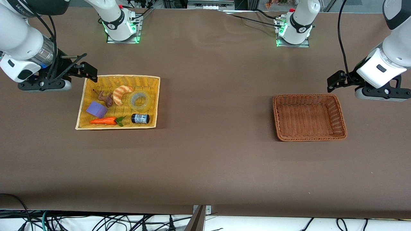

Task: Transfer tape with both arms

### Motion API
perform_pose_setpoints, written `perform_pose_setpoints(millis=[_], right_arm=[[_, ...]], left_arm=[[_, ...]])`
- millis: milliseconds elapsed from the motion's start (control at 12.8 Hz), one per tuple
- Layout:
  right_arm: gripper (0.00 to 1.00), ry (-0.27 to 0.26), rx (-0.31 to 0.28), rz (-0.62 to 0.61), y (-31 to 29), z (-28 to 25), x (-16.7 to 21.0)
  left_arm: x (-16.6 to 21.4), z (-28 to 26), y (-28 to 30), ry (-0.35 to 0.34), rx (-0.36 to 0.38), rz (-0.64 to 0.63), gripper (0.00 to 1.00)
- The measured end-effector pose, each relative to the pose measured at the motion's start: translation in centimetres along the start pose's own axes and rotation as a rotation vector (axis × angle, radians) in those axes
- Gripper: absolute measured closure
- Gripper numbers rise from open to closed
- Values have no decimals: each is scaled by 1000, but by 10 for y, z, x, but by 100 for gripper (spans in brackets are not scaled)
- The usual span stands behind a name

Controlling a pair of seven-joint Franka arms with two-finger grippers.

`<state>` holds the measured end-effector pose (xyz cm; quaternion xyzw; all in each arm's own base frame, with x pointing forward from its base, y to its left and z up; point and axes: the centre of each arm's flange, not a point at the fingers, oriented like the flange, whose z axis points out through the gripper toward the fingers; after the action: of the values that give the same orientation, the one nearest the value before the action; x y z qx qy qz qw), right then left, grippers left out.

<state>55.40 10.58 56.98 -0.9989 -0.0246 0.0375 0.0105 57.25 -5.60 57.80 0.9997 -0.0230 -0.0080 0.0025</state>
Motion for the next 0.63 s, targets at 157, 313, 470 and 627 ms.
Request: perform_pose_setpoints(millis=[157,313,470,627], right_arm=[[0,-20,-3,0,0,0,-3],[0,-22,-2,0,1,-3,-6],[0,-19,-2,-1,1,-4,-6],[0,-21,-2,-1,1,-4,-7]], left_arm=[[0,0,0,0,0,0,0],[0,0,0,0,0,0,0],[0,0,0,0,0,0,0],[0,0,0,0,0,0,0]])
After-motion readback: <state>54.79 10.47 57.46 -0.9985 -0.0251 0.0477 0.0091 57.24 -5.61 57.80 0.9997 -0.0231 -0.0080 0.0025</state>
